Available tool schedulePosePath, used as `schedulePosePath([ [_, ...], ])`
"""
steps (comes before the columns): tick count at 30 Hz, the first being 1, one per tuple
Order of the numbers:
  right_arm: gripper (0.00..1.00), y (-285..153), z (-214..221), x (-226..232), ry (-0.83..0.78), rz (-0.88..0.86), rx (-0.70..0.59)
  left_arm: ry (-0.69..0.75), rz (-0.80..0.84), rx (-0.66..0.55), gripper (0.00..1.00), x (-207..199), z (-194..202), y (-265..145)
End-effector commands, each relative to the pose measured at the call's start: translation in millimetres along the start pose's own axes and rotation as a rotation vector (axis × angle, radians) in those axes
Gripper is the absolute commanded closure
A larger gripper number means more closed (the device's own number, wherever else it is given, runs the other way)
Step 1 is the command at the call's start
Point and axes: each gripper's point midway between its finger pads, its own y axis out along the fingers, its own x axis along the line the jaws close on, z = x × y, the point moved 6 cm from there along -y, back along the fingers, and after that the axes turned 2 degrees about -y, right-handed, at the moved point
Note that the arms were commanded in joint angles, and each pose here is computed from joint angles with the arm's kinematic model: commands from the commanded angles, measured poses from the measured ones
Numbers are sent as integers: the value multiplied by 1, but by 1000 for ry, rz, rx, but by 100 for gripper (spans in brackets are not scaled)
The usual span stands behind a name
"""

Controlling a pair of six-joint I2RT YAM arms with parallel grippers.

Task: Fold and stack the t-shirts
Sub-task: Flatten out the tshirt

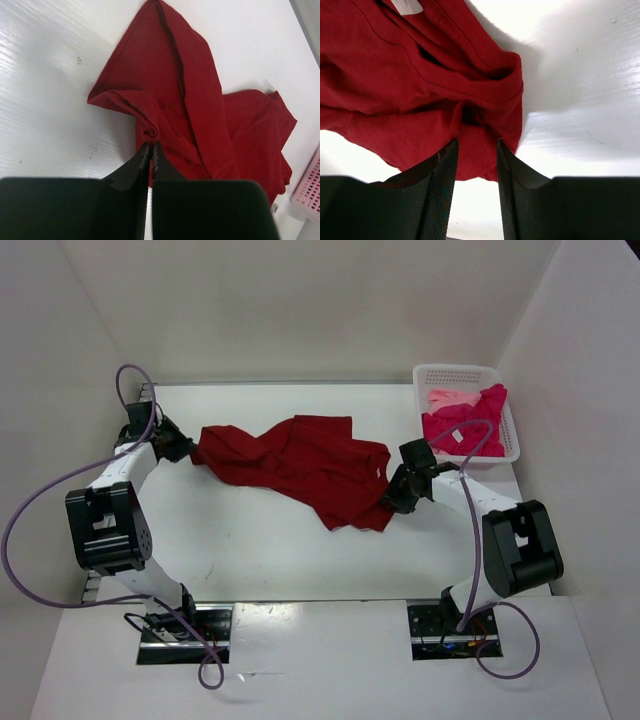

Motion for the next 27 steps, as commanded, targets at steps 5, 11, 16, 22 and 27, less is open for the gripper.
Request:
schedulePosePath([
  [5, 67, 3, -1, -5, 2, -3, -30, 37, 86, -39, 97, -20, -6, -12],
  [11, 66, -2, 6, -8, 1, -12, -27, 38, 88, -42, 97, -20, -6, -11],
  [16, 65, 7, 11, -12, -6, 3, 4, 37, 93, -33, 97, -20, -4, -11],
  [22, 67, 10, 14, -9, -16, -32, 27, 35, 88, -27, 97, -17, -2, -10],
  [27, 71, 9, 15, -7, -26, -55, 37, 28, 93, -33, 97, -19, -3, -10],
])
